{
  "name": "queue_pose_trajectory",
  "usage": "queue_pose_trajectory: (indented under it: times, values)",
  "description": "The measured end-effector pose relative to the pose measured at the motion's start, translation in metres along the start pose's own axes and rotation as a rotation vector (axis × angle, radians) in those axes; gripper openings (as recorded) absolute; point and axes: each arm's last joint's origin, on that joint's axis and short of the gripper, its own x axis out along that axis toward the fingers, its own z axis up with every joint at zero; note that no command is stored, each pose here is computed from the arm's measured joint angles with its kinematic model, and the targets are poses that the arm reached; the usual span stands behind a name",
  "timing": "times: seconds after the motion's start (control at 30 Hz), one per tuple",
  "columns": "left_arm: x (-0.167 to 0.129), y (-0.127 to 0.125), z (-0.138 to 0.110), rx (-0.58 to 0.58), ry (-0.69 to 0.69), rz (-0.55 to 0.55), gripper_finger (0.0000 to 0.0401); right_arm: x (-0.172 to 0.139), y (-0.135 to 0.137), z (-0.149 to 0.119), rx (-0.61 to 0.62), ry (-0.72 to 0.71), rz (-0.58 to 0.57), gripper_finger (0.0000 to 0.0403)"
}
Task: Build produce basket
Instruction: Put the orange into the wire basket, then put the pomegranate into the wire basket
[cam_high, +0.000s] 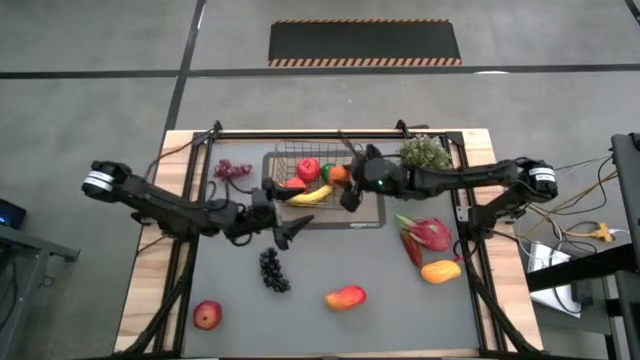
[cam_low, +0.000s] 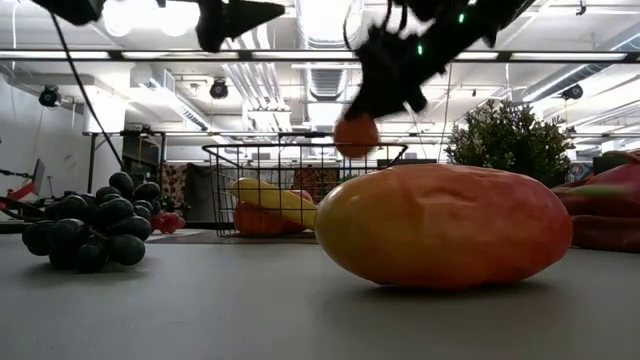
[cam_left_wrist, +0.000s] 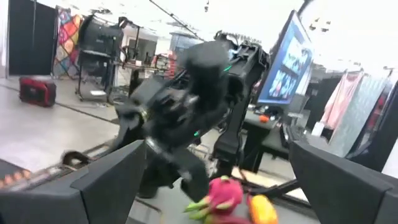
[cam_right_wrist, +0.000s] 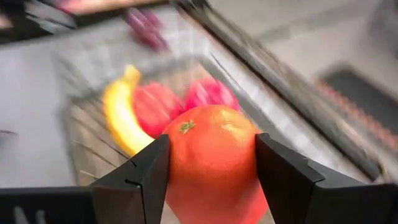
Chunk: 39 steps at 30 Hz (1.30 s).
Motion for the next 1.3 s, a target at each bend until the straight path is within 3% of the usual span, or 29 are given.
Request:
queue_pose_trajectory:
  times: [0.13, 0.37, 0.6, 0.83, 1.07, 1.3]
  values:
    - [-0.010, 0.004, 0.013, 0.023, 0.035, 0.004, 0.0377, 0.007, -0.007, -0.013, 0.074, 0.109, -0.038, 0.0196]
    - [-0.018, 0.005, 0.021, 0.023, 0.041, -0.004, 0.0377, 0.017, -0.005, -0.021, 0.128, 0.148, -0.050, 0.0225]
    - [-0.018, 0.005, 0.021, 0.023, 0.039, -0.004, 0.0377, 0.021, -0.004, -0.025, 0.133, 0.164, -0.053, 0.0274]
    - [-0.018, 0.005, 0.020, 0.028, 0.047, -0.001, 0.0377, 0.012, -0.005, -0.018, 0.116, 0.138, -0.029, 0.0278]
    - [-0.020, 0.007, 0.009, -0.005, 0.155, 0.015, 0.0377, -0.017, 0.006, -0.004, 0.036, 0.103, 0.186, 0.0256]
    - [-0.028, -0.009, -0.012, -0.046, 0.321, -0.128, 0.0377, -0.058, 0.033, 0.006, -0.080, 0.033, 0.481, 0.0234]
